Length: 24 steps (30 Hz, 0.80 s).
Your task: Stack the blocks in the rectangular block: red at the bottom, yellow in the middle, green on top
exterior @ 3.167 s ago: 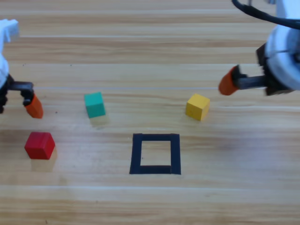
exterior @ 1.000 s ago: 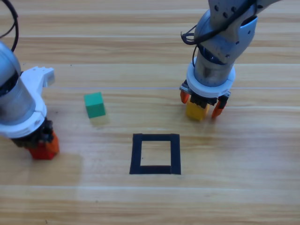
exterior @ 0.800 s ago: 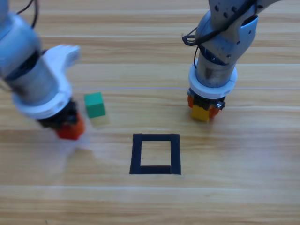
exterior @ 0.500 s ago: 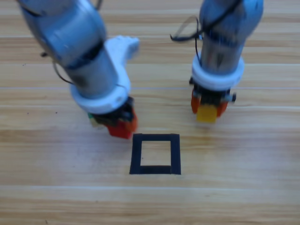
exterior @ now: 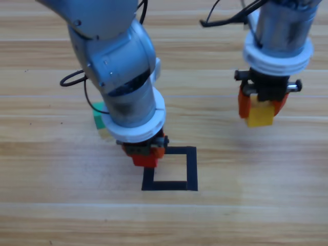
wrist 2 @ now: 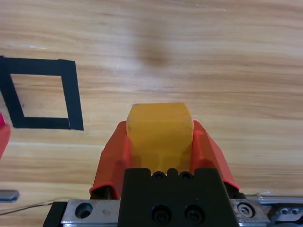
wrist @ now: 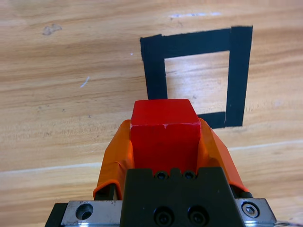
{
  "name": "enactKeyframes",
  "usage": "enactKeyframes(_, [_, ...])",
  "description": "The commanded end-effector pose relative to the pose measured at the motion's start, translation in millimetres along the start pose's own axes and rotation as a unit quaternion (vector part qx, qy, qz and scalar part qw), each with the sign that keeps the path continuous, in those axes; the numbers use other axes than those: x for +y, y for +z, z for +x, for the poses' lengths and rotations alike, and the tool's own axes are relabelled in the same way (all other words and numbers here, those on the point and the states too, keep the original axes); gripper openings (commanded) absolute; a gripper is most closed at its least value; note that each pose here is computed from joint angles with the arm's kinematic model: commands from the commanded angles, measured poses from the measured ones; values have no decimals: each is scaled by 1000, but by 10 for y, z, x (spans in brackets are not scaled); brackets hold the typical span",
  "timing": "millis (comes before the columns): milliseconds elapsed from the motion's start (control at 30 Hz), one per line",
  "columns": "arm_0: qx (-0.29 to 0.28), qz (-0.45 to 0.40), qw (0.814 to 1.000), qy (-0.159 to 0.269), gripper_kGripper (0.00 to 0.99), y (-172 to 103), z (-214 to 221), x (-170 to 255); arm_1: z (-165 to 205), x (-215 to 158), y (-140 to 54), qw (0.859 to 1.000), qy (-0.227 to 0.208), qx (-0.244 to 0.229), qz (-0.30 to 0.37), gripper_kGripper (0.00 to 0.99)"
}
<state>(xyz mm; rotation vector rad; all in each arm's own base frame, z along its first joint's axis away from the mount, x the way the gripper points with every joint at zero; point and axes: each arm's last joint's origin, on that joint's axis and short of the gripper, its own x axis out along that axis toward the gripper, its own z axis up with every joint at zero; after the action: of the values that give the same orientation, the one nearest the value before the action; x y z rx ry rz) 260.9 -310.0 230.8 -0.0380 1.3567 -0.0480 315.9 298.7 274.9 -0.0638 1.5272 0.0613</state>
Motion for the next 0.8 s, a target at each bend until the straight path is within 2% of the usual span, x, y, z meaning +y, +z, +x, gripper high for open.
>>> enactKeyframes(33, [19, 1, 999, 46, 69, -43, 243, -366, -329, -325, -230, 1000, -6, -15, -1, 66])
enactKeyframes(133, [32, -5, 997, 64, 69, -19, 328, -523, -377, -380, -298, 1000, -4, -19, -4, 66])
enactKeyframes(533, [51, -33, 997, 49, 71, -27, 366, -588, -238, -380, -318, 1000, 3, -15, -10, 66])
enactKeyframes(800, [50, -46, 997, 44, 83, -15, 371, -610, -236, -453, -413, 999, 15, -30, -10, 66])
